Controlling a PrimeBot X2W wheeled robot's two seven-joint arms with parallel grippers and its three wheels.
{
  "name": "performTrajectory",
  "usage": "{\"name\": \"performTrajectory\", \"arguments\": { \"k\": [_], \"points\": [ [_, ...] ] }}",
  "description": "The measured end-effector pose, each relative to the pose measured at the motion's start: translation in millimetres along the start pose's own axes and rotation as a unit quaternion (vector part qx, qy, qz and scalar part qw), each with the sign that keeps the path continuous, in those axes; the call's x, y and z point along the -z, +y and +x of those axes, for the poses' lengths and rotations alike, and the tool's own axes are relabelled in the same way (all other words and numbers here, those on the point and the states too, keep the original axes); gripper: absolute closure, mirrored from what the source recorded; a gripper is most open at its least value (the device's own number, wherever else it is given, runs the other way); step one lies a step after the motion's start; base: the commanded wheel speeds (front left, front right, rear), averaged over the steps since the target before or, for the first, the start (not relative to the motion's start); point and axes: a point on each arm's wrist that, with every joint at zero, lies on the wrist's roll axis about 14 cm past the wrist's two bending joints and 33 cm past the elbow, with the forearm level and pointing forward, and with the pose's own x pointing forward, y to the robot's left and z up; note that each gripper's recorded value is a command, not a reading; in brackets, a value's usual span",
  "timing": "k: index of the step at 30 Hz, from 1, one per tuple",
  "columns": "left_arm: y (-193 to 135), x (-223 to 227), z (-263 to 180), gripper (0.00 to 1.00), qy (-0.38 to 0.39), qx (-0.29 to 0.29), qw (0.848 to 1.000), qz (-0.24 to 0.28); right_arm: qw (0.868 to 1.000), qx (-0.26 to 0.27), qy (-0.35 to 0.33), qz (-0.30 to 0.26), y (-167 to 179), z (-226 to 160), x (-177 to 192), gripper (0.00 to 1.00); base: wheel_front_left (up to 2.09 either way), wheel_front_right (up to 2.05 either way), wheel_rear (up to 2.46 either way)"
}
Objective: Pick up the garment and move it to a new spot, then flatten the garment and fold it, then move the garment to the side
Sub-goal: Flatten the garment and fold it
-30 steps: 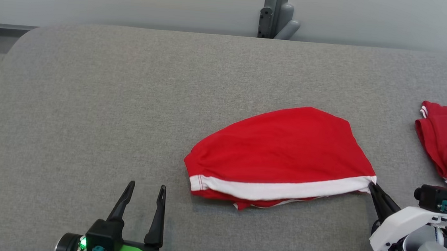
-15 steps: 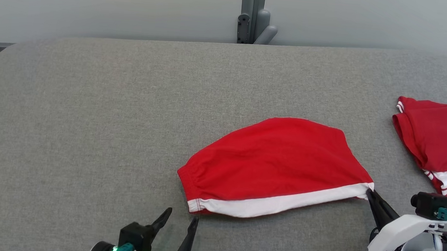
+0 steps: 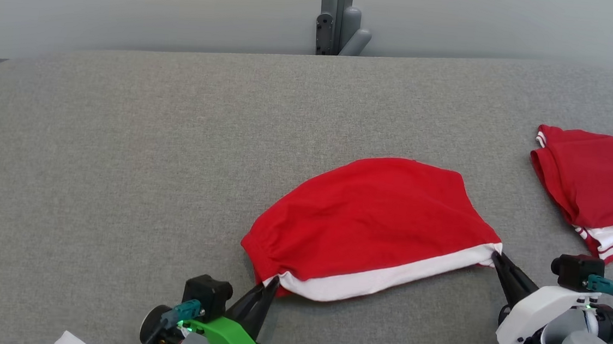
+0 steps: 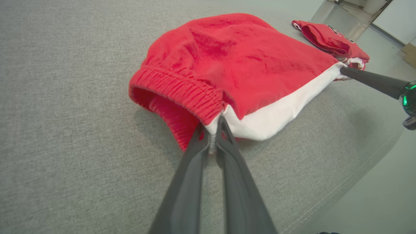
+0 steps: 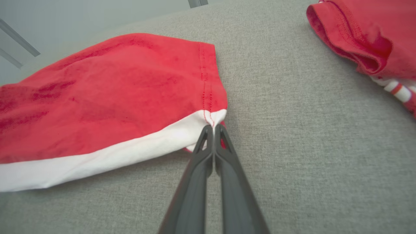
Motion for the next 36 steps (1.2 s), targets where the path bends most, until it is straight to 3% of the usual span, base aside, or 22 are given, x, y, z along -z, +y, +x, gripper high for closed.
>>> {"name": "performTrajectory", "arguments": {
  "k": [6, 13, 20, 27, 31, 36],
  "points": [
    [-9, -27, -3, 1.00, -0.025, 0.024, 0.998, -0.056, 0.998, -0.002, -0.057, 0.011, 1, 0, -40, 1.00, 0.00, 0.00, 0.00],
    [-17, -128, -9, 1.00, -0.097, 0.084, 0.991, -0.048, 0.990, -0.037, -0.138, -0.023, 13, -6, -119, 1.00, 0.00, 0.00, 0.00],
    [-37, -232, -23, 1.00, -0.166, 0.146, 0.974, -0.041, 0.967, -0.068, -0.236, -0.066, 29, -29, -230, 1.00, 0.00, 0.00, 0.00],
    [-69, -301, -40, 1.00, -0.197, 0.197, 0.960, -0.011, 0.941, -0.080, -0.314, -0.098, 39, -71, -312, 1.00, 0.00, 0.00, 0.00],
    [-79, -317, -40, 1.00, -0.192, 0.208, 0.959, 0.005, 0.934, -0.078, -0.334, -0.106, 38, -86, -332, 1.00, 0.00, 0.00, 0.00],
    [-68, -316, -18, 1.00, -0.165, 0.188, 0.968, 0.013, 0.941, -0.094, -0.312, -0.090, 51, -74, -324, 1.00, 0.00, 0.00, 0.00]
  ]
}}
